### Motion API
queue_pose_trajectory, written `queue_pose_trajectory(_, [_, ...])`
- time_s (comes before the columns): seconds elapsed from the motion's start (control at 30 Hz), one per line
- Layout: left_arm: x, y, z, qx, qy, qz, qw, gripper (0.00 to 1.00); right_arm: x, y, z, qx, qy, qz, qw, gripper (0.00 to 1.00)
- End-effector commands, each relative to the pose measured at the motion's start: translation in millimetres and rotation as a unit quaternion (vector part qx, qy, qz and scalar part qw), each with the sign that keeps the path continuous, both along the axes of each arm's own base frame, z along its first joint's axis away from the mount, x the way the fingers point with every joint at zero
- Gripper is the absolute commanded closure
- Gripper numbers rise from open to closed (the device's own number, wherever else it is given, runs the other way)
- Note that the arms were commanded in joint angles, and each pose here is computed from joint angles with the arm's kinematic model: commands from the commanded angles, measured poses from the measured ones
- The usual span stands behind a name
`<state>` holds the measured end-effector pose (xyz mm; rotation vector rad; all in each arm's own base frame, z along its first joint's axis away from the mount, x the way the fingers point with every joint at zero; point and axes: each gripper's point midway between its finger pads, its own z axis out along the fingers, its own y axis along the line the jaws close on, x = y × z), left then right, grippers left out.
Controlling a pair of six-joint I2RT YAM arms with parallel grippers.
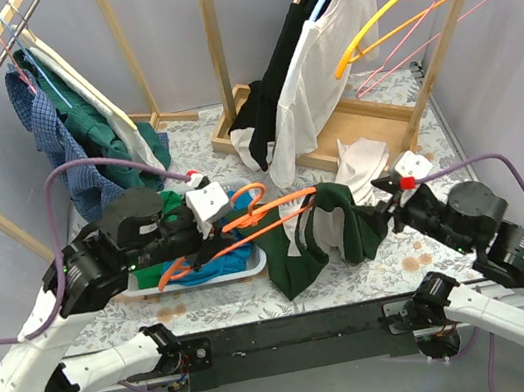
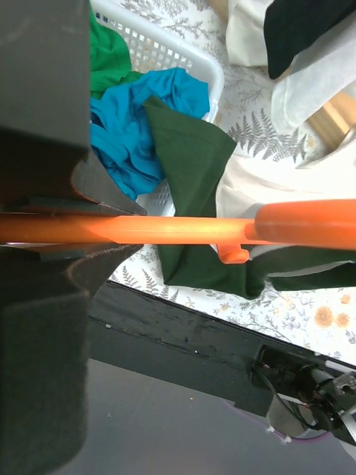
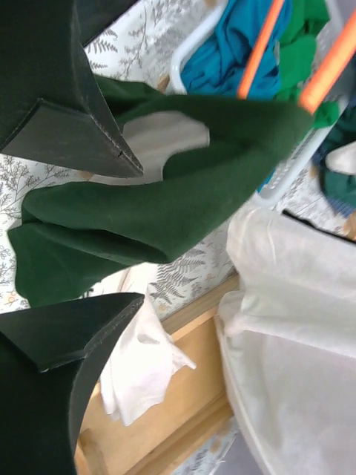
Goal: Remove the t-shirt from the hanger
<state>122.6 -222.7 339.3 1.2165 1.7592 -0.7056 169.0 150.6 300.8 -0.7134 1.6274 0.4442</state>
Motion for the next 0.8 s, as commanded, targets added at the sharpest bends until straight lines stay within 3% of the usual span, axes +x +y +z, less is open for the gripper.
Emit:
queue_pose_trajectory(0.0, [-2,12,21,-0.03,-0.022,0.017,0.999,1.0,-23,-1,21,0.022,-0.026,0.05,0.998,0.28])
queue_pose_trajectory(0.2, [-4,15,30,-0.032,-0.026,0.016,0.999,1.0,-12,-1,-2,-0.022,0.012,0.026,0.999,0.28])
queue_pose_trajectory(0.4, [-6,21,34,-0.025,-0.021,0.026,0.999,1.0,-2,14,13,0.005,-0.012,0.036,0.999,0.28])
queue_pose_trajectory(0.6, [-15,18,40,-0.04,-0.014,0.005,0.999,1.0,-18,33,65,0.021,-0.061,0.116,0.991,0.31])
queue_pose_trajectory(0.77, [-17,5,29,-0.027,0.013,-0.017,0.999,1.0,-46,49,105,0.014,-0.094,0.22,0.971,0.33])
